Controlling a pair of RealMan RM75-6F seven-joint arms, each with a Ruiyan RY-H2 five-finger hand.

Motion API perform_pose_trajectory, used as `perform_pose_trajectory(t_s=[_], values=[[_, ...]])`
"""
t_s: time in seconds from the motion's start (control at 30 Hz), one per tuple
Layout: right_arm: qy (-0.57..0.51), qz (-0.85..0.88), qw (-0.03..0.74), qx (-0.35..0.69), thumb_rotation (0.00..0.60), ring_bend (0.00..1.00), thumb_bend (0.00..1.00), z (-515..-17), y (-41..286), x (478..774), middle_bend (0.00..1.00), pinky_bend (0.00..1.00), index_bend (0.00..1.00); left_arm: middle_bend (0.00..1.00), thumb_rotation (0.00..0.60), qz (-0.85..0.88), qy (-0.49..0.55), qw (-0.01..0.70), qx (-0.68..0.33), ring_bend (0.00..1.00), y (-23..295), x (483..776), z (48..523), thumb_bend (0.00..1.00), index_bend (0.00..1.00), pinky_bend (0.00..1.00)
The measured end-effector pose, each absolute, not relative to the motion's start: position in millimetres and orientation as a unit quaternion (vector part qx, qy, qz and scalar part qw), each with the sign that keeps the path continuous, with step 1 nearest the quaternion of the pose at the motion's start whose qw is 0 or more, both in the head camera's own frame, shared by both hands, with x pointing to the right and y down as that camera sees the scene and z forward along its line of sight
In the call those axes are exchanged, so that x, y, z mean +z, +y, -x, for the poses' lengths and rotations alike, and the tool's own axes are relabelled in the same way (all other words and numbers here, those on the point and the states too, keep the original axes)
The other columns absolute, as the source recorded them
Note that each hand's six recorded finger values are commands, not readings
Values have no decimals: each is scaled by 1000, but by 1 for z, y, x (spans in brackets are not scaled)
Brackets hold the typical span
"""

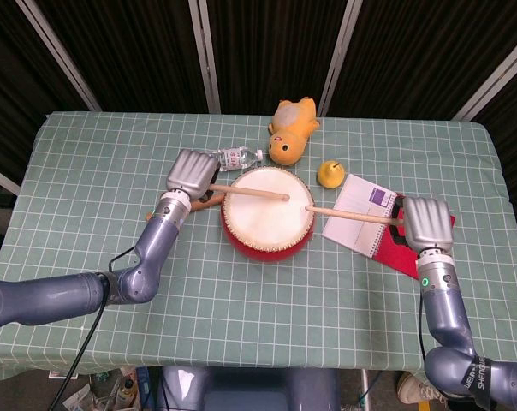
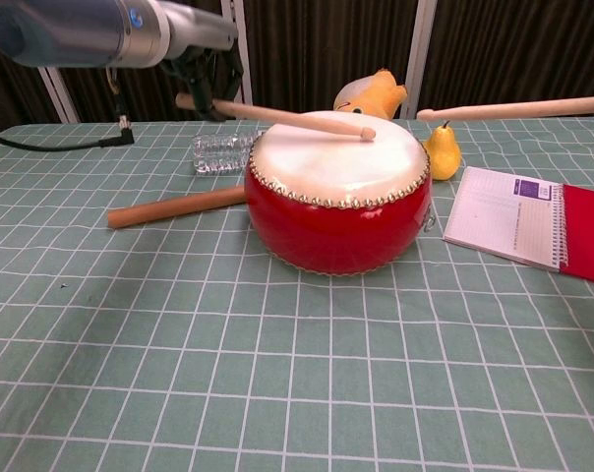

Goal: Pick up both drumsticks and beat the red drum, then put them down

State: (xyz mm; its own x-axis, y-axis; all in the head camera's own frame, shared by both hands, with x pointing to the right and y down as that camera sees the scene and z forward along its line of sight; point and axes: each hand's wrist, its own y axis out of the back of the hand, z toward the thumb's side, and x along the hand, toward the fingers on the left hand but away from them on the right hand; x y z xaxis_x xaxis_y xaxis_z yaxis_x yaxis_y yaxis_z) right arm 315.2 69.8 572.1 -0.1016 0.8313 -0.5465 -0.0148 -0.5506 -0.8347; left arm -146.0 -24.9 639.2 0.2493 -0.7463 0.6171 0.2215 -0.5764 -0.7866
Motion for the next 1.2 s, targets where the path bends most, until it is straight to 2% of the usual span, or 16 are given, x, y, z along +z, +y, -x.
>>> perform_pose_trajectory(t_s=[0.17, 0.33, 0.6, 0.93, 1.03, 1.2], values=[[-348, 584, 320, 660, 600, 1000, 732, -325, 71, 572, 1000, 1000, 1000, 1000, 600, 638, 121, 418, -635, 1000, -12, 658, 156, 566, 792, 1000], [-347, 584, 323, 659, 600, 1000, 732, -325, 73, 573, 1000, 1000, 1000, 1000, 600, 639, 136, 406, -639, 1000, -17, 650, 155, 566, 793, 1000], [-370, 582, 330, 644, 600, 1000, 731, -322, 68, 565, 1000, 1000, 1000, 1000, 600, 676, 267, 430, -536, 1000, -48, 593, 134, 566, 793, 1000], [-426, 623, 321, 571, 600, 1000, 731, -296, 49, 544, 1000, 1000, 1000, 1000, 600, 677, 421, 429, -424, 1000, -87, 514, 166, 566, 793, 1000], [-421, 632, 319, 567, 600, 1000, 731, -287, 49, 547, 1000, 1000, 1000, 1000, 600, 671, 439, 429, -417, 1000, -93, 503, 183, 566, 793, 1000], [-403, 641, 315, 573, 600, 1000, 732, -273, 55, 564, 1000, 1000, 1000, 1000, 600, 671, 440, 425, -418, 1000, -93, 503, 196, 566, 793, 1000]])
